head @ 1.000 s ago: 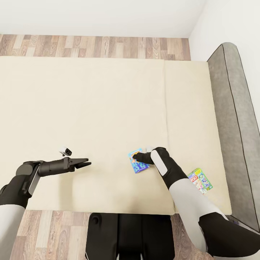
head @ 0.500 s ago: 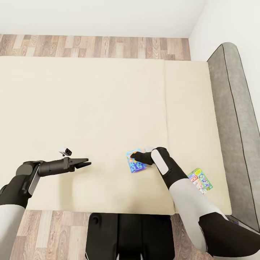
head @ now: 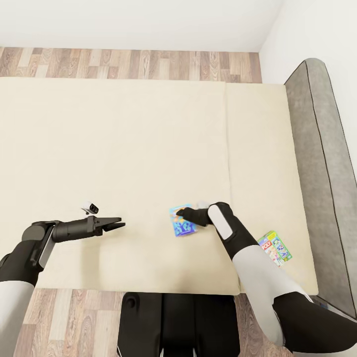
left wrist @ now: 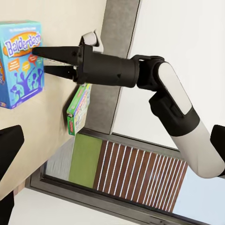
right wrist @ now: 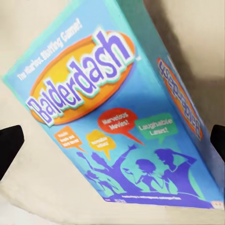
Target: Put all the toys in the child's room - the three board games (two on the bed and one on the table), the two jigsaw puzzles on the table, and the tennis ball on the table - inside the toy box on the table in the child's room.
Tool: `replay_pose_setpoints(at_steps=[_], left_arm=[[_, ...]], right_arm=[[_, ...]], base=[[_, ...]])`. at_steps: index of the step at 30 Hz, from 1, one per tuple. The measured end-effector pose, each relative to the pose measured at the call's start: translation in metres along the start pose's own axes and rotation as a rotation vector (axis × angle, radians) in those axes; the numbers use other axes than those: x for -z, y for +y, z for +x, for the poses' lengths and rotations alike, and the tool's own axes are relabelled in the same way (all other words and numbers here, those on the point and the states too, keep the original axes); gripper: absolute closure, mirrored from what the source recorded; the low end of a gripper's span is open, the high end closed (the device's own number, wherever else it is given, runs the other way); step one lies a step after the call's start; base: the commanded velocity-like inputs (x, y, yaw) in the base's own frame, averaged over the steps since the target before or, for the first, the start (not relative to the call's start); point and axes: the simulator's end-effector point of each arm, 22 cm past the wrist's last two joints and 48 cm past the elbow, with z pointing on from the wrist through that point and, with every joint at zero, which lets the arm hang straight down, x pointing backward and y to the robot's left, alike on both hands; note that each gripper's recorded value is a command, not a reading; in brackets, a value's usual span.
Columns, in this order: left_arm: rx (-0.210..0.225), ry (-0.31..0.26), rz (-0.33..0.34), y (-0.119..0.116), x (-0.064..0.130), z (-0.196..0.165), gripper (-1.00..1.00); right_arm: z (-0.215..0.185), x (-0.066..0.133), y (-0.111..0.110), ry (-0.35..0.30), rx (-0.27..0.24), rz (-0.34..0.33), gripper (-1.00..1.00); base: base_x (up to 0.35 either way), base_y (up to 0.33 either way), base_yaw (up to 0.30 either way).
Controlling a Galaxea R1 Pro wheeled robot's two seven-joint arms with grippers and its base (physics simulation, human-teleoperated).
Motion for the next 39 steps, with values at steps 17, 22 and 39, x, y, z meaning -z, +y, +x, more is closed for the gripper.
replay_pose_setpoints(at_steps=[17, 22, 39], left_arm=[[0.0, 0.0, -0.001, 0.0, 0.0, 0.0, -1.0], [0.0, 0.0, 0.0, 0.0, 0.0, 0.0, -1.0], [0.0, 0.0, 0.0, 0.0, 0.0, 0.0, -1.0]], right_arm=[[0.004, -0.001, 0.018, 0.0, -0.043, -0.091, -1.0], [0.004, -0.001, 0.017, 0.0, -0.037, -0.086, -1.0], [-0.001, -0.003, 0.013, -0.039, -0.031, -0.069, -1.0]], base=[[0.0, 0.0, 0.0], [0.0, 0.0, 0.0], [0.0, 0.0, 0.0]])
